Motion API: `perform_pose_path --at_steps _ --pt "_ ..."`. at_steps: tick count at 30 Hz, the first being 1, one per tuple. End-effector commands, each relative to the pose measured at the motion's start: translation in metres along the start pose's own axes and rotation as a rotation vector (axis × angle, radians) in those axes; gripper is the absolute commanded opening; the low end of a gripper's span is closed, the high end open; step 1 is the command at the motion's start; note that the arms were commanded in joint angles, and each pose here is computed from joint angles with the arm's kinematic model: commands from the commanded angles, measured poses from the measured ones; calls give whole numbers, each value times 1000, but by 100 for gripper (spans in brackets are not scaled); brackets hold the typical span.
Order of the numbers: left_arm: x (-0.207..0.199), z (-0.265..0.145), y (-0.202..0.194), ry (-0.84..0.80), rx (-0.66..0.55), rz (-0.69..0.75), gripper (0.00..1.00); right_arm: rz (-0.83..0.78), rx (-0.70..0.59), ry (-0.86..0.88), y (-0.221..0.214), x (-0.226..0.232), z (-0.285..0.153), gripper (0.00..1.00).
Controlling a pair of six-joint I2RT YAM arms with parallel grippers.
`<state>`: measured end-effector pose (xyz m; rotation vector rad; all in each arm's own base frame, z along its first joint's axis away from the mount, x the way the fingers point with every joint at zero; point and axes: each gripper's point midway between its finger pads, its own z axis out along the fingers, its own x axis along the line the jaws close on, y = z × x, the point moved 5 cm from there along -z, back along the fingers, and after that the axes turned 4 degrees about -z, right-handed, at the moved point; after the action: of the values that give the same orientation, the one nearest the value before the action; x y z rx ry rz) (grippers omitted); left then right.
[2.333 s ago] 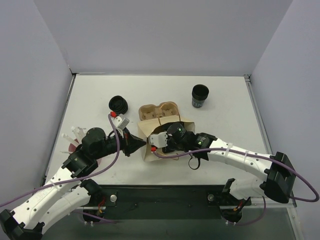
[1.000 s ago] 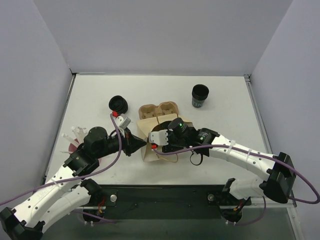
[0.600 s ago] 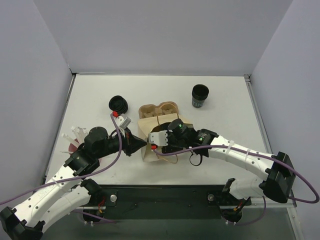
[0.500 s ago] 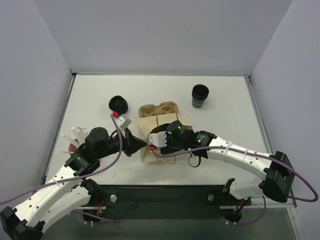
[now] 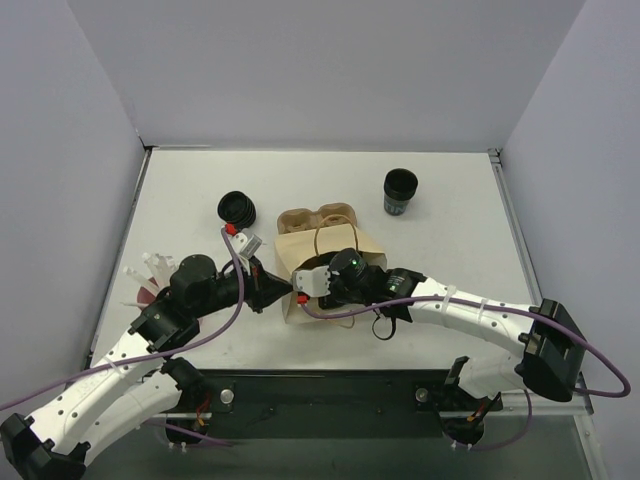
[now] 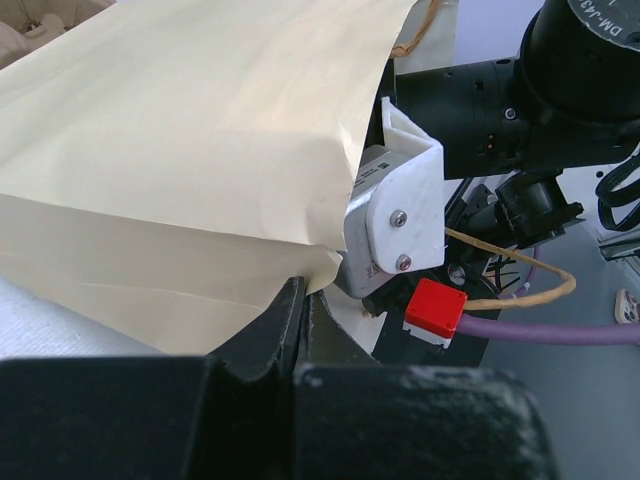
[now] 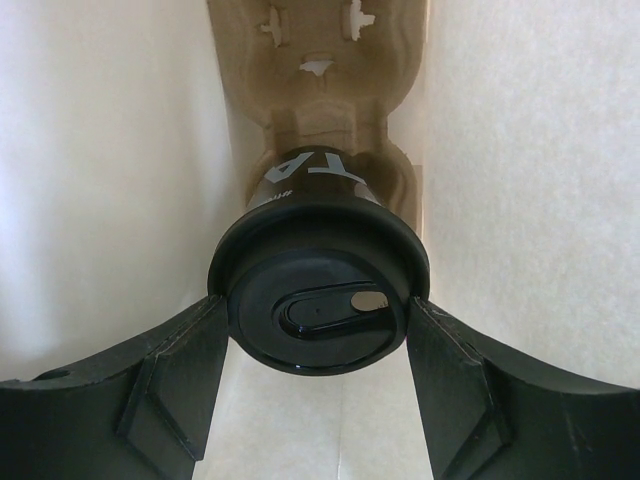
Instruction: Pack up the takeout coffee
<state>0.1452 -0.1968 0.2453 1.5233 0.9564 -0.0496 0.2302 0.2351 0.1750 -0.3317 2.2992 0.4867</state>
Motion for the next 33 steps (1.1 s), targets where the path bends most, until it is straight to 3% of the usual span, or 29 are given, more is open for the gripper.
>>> perform_pose_path --at_steps 1,13,33 --pt "-8 -3 9 -29 -28 13 0 14 13 -62 3 -11 -4 37" --pt "-6 -4 6 -29 -20 33 0 22 57 -79 -12 -15 -10 37" --pt "-5 -3 6 -27 -14 36 0 56 26 -67 -7 -15 15 37"
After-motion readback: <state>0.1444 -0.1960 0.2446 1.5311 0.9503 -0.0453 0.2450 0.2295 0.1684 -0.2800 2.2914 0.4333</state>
